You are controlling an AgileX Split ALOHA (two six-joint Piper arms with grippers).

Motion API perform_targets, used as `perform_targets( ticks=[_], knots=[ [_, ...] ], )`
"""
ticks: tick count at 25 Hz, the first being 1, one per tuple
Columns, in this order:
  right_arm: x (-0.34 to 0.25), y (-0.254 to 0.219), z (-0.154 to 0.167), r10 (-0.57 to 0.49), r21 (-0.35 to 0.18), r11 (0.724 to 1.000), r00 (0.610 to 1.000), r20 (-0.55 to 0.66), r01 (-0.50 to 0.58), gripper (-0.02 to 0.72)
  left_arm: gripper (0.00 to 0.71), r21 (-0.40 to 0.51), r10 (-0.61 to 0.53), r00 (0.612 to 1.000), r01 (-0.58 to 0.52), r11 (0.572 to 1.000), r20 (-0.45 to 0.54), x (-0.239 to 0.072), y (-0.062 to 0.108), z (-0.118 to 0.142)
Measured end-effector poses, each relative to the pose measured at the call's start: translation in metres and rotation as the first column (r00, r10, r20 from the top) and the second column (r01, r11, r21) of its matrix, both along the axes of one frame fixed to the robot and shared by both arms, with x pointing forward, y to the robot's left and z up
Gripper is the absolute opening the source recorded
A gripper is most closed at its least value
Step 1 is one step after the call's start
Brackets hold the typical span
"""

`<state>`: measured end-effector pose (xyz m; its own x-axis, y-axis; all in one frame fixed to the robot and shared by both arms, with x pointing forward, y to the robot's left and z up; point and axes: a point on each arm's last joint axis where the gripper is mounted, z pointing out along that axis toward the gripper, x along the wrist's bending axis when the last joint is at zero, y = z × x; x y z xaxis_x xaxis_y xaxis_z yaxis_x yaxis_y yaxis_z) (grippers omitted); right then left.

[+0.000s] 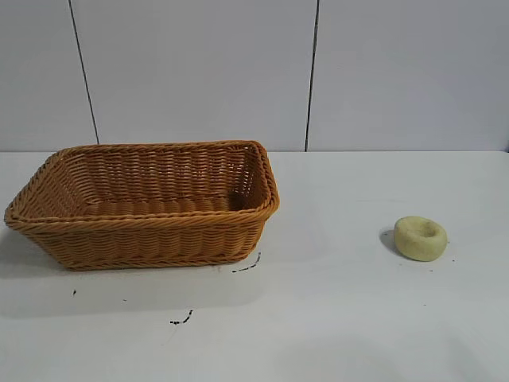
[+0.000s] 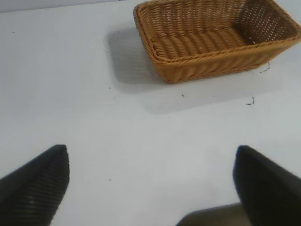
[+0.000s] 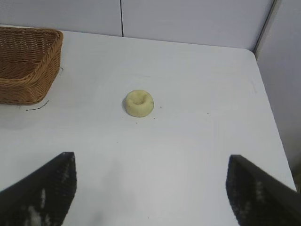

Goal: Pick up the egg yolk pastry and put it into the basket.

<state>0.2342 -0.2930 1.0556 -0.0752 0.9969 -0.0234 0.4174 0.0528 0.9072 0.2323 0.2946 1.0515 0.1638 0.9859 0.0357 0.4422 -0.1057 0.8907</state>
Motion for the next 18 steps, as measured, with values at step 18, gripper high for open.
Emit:
perform_targets(
  ticks=[18],
  knots=[
    [0.03,0.0,0.014,0.001,0.0,1.0,0.984,-0.179,-0.001,0.604,0.695,0.0,0.0,1.0,0.0,1.0,0.0,0.0,0.0,0.0]
  ],
)
